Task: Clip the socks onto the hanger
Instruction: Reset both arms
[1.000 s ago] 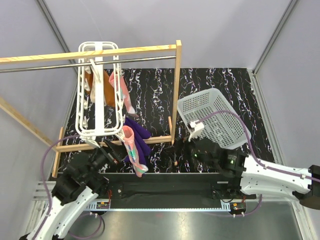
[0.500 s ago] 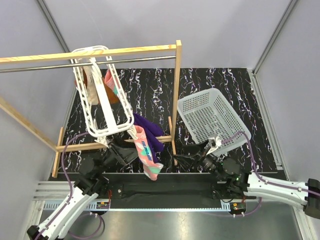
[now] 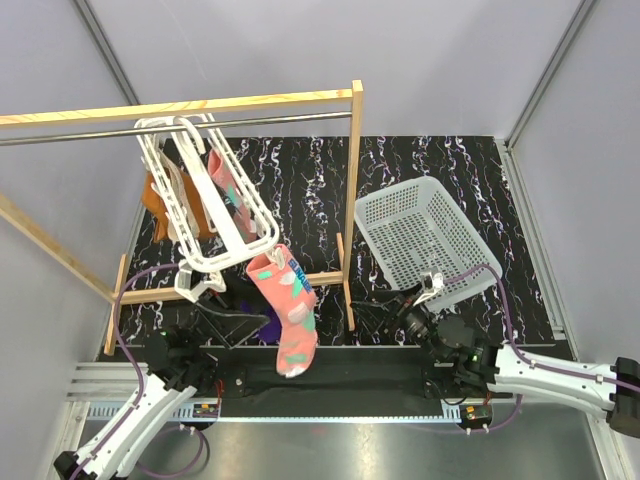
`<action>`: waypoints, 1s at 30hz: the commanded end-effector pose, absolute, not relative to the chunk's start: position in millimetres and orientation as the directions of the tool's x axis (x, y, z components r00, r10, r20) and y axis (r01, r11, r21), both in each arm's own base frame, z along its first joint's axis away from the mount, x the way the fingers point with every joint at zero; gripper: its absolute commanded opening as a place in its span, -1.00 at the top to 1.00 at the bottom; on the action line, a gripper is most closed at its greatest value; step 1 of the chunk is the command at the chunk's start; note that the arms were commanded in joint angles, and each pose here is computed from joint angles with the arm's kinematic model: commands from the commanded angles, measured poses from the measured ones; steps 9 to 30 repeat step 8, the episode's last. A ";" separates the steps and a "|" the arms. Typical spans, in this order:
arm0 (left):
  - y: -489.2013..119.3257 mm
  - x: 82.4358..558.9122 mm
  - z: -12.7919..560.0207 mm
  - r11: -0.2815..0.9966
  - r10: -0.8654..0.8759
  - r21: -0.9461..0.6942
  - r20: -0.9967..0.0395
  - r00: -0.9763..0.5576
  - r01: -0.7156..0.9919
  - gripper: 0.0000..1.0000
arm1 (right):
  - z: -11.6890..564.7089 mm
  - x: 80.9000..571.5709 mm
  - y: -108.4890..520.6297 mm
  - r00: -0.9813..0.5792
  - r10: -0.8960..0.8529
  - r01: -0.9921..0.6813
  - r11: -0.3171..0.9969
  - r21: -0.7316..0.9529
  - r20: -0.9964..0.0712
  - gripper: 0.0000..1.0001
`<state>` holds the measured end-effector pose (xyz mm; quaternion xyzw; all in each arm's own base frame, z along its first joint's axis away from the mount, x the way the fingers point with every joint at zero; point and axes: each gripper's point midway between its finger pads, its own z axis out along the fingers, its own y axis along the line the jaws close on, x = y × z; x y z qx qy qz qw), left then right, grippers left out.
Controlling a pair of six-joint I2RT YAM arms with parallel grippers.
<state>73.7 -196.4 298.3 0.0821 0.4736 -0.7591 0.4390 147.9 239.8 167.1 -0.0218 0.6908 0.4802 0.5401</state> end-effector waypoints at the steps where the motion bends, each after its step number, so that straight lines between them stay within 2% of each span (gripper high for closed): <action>1: -203.6 77.3 234.5 -0.167 -0.559 -0.663 -0.546 -0.624 0.730 -0.97 | 124.1 155.8 226.5 -0.432 0.482 -0.453 0.615 0.645 -0.763 -0.99; 30: -205.4 79.5 230.2 -0.155 -0.549 -0.678 -0.546 -0.633 0.719 -0.97 | 126.1 156.2 225.1 -0.428 0.492 -0.449 0.612 0.650 -0.758 -0.99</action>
